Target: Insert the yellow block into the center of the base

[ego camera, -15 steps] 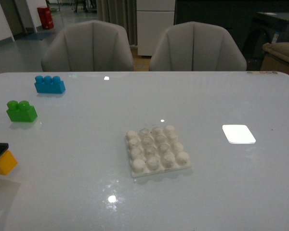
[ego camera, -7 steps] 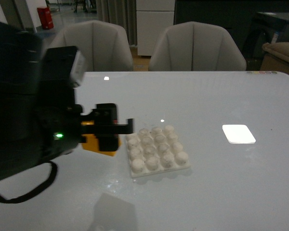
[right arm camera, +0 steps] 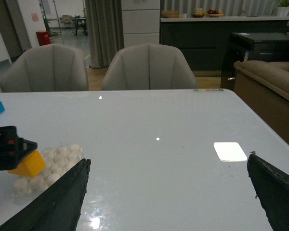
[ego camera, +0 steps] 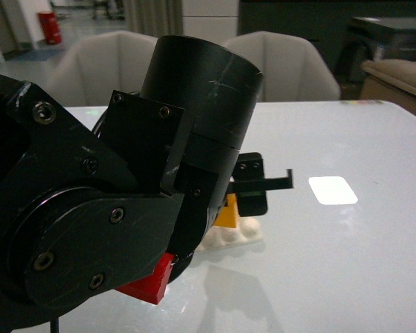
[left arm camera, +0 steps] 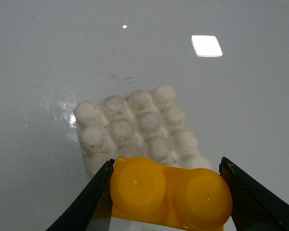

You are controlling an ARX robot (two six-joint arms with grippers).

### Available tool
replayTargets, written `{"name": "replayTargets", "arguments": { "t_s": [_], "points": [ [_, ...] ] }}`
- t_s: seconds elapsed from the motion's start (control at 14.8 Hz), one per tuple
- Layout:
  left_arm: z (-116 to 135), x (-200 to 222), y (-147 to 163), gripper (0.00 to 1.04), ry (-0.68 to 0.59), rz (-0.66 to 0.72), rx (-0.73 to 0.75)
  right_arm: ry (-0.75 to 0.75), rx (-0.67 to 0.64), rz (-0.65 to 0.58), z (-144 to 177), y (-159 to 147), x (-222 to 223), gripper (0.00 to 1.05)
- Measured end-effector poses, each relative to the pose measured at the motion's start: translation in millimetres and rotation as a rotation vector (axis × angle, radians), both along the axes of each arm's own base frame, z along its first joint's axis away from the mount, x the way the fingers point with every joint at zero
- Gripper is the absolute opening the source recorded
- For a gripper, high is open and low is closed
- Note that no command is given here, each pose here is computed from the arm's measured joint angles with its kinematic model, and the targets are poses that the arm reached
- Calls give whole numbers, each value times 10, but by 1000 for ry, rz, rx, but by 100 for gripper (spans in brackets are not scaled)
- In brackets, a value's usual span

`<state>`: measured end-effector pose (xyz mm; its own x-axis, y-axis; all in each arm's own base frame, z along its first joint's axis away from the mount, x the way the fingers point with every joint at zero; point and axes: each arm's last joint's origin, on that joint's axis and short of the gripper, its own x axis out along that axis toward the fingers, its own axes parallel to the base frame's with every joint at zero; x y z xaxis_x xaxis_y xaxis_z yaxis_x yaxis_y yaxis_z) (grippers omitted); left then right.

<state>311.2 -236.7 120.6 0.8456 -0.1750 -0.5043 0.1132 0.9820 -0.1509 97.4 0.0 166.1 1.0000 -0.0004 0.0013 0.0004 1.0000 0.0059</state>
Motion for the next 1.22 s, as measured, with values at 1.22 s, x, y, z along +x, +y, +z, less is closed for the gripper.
{"name": "replayTargets", "arguments": {
  "t_s": [1.22],
  "points": [
    [-451,508,-624,73,85,424,-9,0,0,0,0,0,0,98]
  ]
}}
